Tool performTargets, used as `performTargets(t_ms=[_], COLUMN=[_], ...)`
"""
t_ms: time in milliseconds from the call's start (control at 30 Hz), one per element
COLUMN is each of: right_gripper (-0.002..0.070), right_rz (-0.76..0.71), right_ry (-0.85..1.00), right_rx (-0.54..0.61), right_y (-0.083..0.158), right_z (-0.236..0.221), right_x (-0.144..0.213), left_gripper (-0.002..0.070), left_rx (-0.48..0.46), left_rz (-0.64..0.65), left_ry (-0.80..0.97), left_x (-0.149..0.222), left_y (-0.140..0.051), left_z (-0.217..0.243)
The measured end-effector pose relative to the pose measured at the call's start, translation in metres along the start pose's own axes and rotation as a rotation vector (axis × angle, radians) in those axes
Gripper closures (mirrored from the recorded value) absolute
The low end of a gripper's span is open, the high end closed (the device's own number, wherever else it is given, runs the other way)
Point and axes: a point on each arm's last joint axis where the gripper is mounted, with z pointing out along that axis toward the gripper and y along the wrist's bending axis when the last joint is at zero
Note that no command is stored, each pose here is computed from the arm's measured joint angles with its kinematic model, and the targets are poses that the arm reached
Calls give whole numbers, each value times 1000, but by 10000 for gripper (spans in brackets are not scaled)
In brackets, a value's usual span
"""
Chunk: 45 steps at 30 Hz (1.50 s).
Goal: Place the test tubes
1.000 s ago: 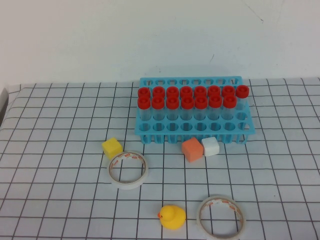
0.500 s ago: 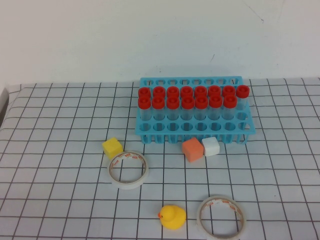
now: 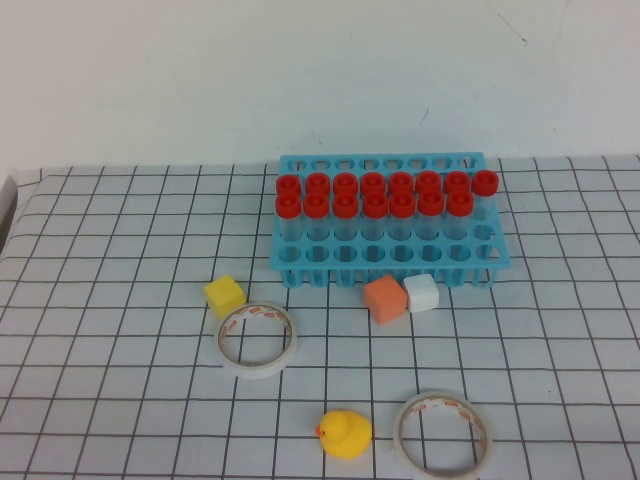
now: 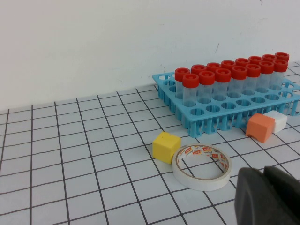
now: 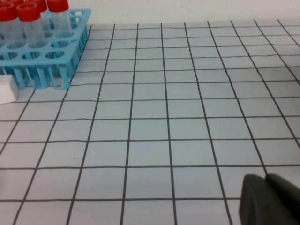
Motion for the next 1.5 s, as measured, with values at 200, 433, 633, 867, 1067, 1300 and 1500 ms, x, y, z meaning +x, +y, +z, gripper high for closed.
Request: performTargets(t_ms=[200, 433, 633, 867, 1067, 1300, 1500], right_gripper=[678, 678, 678, 678, 678, 678, 678], right_rz=[-3, -9, -13, -19, -20, -19, -19], right_ry=[0, 3, 3, 7, 7, 9, 9], right_rx=[1, 4, 6, 9, 9, 10, 10], right_y=[0, 0, -1, -1, -1, -1, -1], right_z=[0, 0, 0, 0, 0, 0, 0], right_x=[0, 0, 0, 0, 0, 0, 0], left_gripper=[676, 676, 676, 676, 676, 676, 676], left_rx=[0, 0, 0, 0, -19, -222, -304], left_rz=[0, 0, 0, -2, 42, 23, 44], left_ry=[0, 0, 0, 0, 46, 143, 37], left_x=[0, 0, 0, 0, 8, 36, 35], left_y=[0, 0, 0, 0, 1, 7, 5], left_z=[0, 0, 0, 0, 2, 8, 12])
